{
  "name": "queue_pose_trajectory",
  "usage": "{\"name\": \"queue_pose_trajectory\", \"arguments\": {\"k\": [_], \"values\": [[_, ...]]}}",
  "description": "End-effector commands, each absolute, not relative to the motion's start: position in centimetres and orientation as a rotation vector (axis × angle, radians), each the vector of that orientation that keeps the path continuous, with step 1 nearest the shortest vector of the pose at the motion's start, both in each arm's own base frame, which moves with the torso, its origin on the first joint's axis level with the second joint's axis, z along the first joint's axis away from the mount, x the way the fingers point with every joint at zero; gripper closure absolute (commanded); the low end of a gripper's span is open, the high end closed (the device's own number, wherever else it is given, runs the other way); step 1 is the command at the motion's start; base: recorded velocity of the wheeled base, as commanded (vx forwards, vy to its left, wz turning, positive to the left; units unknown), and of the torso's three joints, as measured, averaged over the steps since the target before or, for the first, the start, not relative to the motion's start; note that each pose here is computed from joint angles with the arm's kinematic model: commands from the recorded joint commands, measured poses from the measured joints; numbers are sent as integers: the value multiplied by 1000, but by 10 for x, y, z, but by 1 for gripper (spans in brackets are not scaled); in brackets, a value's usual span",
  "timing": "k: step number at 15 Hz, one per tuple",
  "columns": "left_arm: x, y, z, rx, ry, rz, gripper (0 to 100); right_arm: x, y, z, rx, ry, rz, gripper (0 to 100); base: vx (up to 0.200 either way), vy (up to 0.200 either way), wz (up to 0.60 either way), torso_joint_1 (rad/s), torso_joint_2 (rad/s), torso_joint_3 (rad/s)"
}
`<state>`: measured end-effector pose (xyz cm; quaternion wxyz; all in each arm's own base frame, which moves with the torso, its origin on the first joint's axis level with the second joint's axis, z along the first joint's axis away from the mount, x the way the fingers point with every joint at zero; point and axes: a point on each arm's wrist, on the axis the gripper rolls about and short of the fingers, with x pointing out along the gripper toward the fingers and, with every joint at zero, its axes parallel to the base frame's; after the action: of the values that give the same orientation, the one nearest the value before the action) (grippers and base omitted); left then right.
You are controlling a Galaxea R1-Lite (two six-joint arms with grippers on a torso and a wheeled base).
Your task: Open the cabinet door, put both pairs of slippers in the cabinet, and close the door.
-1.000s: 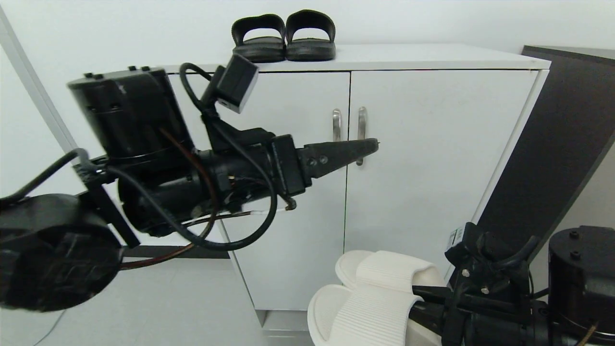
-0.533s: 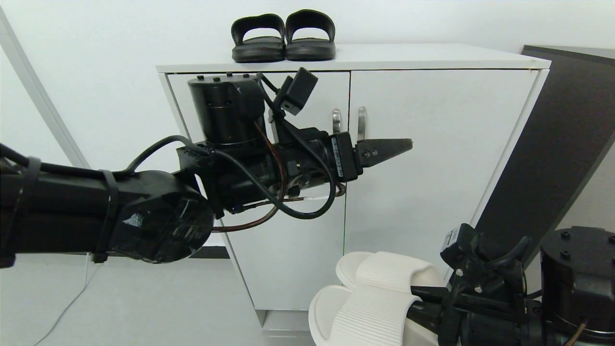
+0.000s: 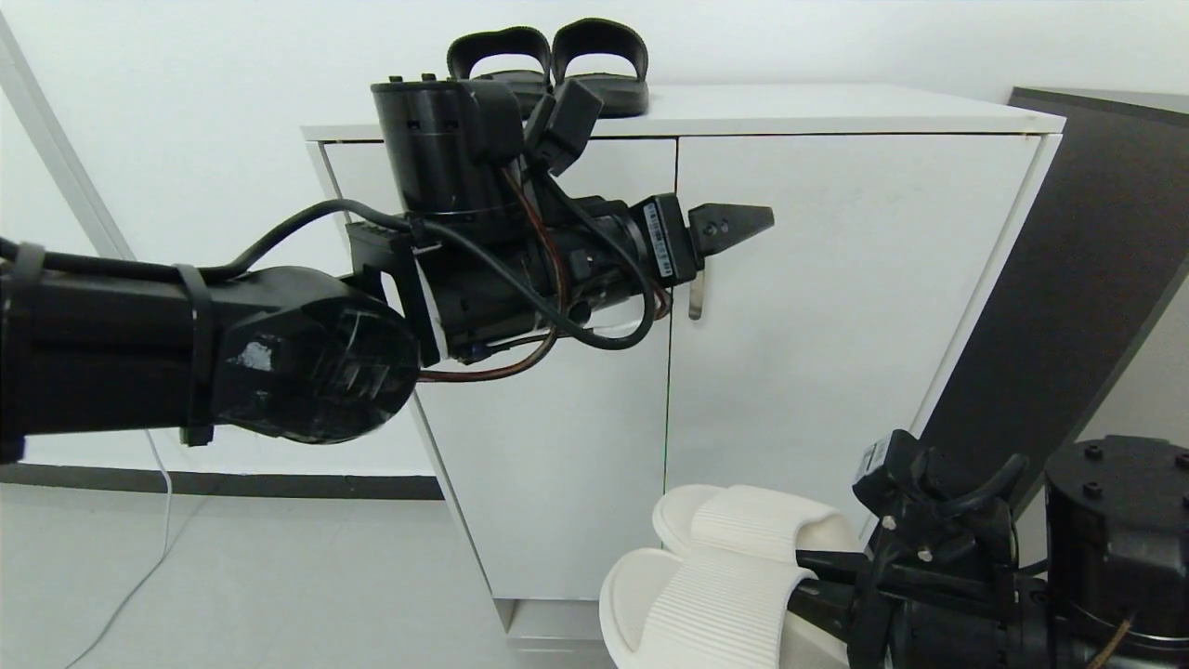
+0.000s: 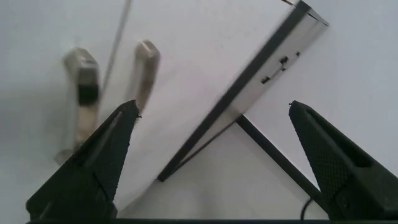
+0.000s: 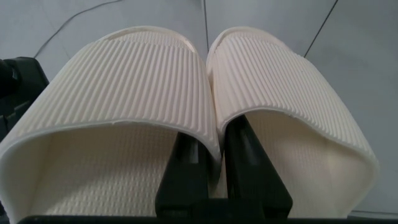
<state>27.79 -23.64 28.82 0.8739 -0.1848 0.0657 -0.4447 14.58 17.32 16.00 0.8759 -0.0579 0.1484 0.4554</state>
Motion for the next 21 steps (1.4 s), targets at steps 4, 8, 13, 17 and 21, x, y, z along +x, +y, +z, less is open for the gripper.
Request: {"name": "queue_pose_trajectory", "arguments": {"k": [4, 8, 13, 17, 21], "values": [[291, -247, 282, -383, 143, -915, 0, 146, 173, 160, -121, 309, 951, 100, 0, 0, 0, 0, 0, 0], [300, -254, 276, -375, 165, -910, 0, 147, 173, 160, -120, 311, 945, 100, 0, 0, 0, 0, 0, 0], [300, -254, 276, -376, 165, -913, 100, 147, 172, 160, -120, 311, 945, 100, 0, 0, 0, 0, 0, 0], [289, -248, 272, -369, 192, -922, 100, 144, 169, 154, -128, 334, 953, 100, 0, 0, 0, 0, 0, 0], [278, -244, 268, -367, 202, -931, 100, 137, 166, 150, -133, 346, 1038, 100, 0, 0, 0, 0, 0, 0]]}}
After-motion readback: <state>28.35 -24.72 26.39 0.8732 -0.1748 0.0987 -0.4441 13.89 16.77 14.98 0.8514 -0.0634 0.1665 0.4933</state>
